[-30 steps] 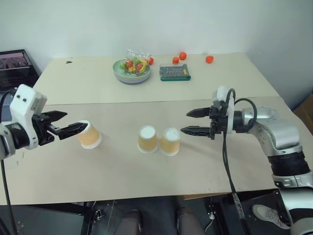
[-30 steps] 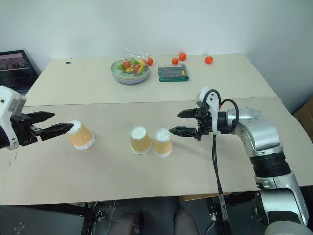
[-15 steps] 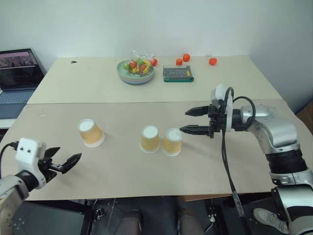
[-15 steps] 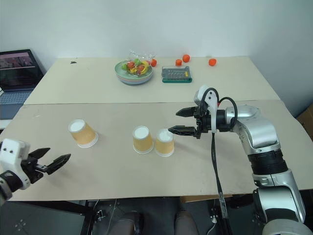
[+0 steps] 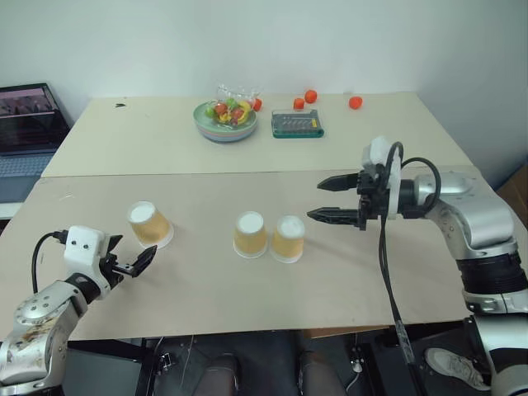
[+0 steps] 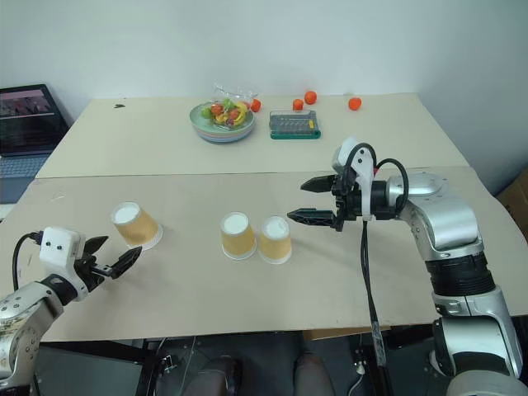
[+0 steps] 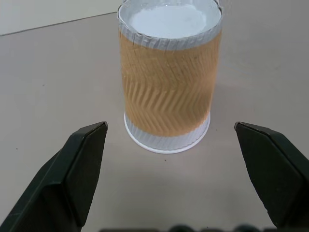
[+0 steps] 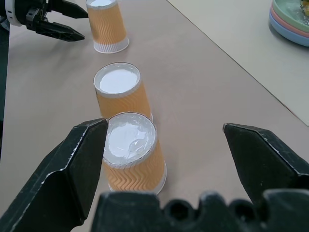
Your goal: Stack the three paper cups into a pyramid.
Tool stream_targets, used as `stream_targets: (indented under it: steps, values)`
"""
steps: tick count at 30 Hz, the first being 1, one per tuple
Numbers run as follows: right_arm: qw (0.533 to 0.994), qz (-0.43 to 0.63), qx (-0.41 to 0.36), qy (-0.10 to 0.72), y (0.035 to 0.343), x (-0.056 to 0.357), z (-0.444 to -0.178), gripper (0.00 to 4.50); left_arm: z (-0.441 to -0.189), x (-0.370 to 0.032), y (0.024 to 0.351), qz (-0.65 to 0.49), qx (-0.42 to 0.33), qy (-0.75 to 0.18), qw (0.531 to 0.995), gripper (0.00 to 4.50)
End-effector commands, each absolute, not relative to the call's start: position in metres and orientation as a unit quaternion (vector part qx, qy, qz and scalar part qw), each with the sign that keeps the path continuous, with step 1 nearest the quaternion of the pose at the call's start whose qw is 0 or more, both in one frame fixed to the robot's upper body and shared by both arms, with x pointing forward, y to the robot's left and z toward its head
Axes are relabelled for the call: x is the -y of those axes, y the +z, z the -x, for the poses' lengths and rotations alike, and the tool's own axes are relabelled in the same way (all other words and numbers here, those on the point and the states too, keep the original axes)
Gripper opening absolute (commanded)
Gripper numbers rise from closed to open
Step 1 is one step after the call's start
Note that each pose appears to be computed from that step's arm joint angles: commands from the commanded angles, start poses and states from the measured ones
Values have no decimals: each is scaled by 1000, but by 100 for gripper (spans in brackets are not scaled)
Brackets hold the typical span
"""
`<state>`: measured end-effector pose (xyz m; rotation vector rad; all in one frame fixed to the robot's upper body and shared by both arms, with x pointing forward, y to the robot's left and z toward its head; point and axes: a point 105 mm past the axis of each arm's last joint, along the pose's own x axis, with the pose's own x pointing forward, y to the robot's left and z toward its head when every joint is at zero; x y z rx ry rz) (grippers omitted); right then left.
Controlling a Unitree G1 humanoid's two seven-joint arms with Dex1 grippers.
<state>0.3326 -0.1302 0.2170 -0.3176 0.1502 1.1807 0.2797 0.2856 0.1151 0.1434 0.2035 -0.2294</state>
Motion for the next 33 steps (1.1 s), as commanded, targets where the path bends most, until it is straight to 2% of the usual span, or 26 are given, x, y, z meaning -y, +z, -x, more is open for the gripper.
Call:
stream_targets:
  steps: [1, 12, 17, 20, 22, 24, 29, 33]
  values:
    - [816, 156, -44, 554, 233, 131, -324, 449, -294, -281, 127, -80, -66, -113, 988, 450]
    - [824, 153, -45, 544, 232, 133, -321, 449, -322, -267, 141, -80, -31, -124, 988, 450]
    - [826, 152, -44, 541, 233, 133, -320, 449, -324, -267, 144, -82, -26, -124, 989, 450]
    - [827, 152, -44, 539, 232, 134, -320, 450, -326, -265, 145, -78, -19, -124, 989, 381]
    - [828, 152, -45, 538, 232, 134, -319, 450, -326, -264, 146, -78, -17, -124, 989, 298]
    - [828, 151, -45, 539, 232, 134, -319, 450, -327, -263, 147, -78, -16, -125, 989, 246]
    - [828, 150, -45, 539, 232, 133, -318, 450, -333, -256, 170, -88, 11, -131, 987, 240]
    - [826, 149, -48, 541, 231, 133, -315, 450, -345, -224, 219, -93, 56, -188, 976, 240]
